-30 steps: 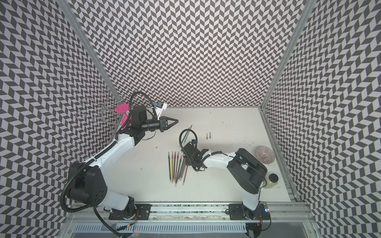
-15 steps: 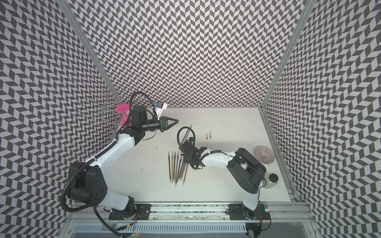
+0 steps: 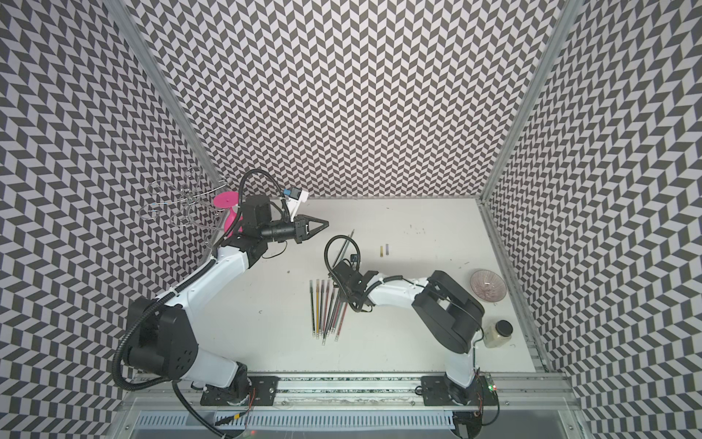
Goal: Remove the protective cover of the pencils
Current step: Pick up the pencil from the center of the board.
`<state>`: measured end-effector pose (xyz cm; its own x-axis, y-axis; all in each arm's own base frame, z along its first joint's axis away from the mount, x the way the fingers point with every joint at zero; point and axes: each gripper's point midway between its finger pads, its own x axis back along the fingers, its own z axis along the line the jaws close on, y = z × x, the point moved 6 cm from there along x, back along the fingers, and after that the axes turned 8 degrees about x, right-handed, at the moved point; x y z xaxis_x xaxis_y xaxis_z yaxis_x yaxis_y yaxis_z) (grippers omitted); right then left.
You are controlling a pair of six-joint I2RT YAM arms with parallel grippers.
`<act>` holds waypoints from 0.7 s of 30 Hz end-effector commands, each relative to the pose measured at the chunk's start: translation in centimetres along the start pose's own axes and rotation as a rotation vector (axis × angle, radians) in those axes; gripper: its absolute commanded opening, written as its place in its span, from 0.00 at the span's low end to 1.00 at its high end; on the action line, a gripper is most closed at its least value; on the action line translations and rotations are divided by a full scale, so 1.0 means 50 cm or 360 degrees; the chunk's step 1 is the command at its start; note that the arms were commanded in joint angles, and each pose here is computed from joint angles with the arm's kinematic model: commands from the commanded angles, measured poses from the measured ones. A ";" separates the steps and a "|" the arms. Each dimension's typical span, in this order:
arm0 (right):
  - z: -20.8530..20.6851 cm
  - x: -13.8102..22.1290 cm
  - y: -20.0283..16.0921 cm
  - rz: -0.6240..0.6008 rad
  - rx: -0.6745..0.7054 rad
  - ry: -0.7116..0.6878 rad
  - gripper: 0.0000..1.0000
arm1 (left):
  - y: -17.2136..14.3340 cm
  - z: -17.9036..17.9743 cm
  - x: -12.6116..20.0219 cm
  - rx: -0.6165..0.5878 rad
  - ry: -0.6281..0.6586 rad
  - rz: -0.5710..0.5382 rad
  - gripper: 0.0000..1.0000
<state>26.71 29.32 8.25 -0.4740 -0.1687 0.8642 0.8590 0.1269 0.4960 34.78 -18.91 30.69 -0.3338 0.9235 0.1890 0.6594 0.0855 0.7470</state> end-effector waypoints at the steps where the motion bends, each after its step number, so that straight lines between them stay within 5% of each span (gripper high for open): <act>1: -0.005 -0.001 -0.003 -0.0008 -0.0014 -0.0068 0.29 | 0.003 0.004 0.000 -0.0004 0.0004 0.0001 0.03; 21: 0.007 -0.016 -0.002 0.0022 -0.0005 -0.0044 0.29 | 0.003 0.005 0.000 -0.0002 0.0006 0.0003 0.02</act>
<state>26.96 29.54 7.64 -0.4684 -0.1552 0.8698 0.8632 0.1296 0.4879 34.79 -18.91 30.69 -0.3341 0.9234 0.1891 0.6593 0.0856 0.7470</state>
